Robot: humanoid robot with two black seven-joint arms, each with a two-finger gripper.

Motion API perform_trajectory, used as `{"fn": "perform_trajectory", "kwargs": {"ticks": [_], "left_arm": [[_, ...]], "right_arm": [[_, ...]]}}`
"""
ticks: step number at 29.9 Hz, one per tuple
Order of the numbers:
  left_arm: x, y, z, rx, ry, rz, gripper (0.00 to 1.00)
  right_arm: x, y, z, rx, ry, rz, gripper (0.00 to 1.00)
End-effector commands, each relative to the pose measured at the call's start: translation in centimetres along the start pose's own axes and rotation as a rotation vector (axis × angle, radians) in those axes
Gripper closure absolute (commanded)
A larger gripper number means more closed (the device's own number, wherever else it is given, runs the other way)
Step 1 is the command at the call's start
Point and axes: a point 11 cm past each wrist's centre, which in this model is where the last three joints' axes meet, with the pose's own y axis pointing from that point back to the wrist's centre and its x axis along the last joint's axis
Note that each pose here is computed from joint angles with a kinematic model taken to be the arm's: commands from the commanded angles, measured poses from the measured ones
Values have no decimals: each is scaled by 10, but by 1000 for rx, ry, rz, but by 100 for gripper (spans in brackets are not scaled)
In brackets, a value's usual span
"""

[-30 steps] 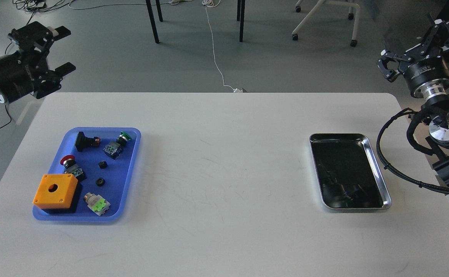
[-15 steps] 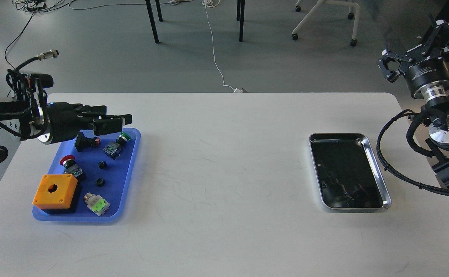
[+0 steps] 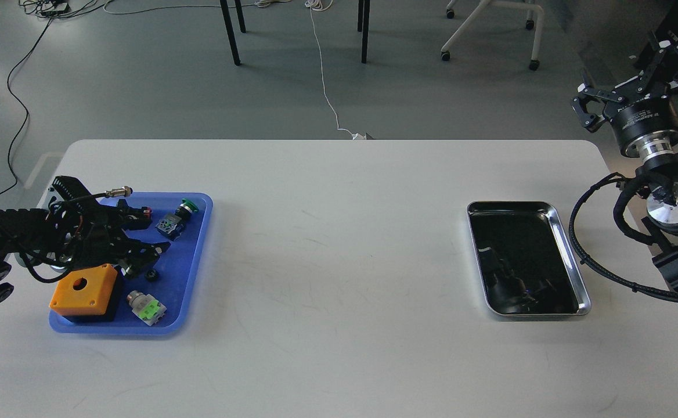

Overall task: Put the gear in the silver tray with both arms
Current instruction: 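Reach the left gripper down into the blue tray toward a black gear, then close the left gripper on the small black gear and lift it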

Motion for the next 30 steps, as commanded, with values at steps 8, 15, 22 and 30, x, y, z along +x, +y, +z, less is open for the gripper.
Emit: {"fn": "perform_trajectory", "kwargs": {"ticks": [8, 15, 22, 30], "left_arm": [[-11, -10, -4, 18, 14, -18, 47], [-17, -8, -10, 36, 18, -32, 50], [-22, -10, -7, 27, 13, -52, 59], [-21, -13, -4, 20, 12, -49, 59]], "right_arm": [[-2, -1, 1, 8, -14, -1, 1], [-1, -1, 2, 7, -13, 0, 1], [-1, -1, 1, 7, -12, -1, 1], [-1, -1, 2, 7, -13, 0, 1]]}}
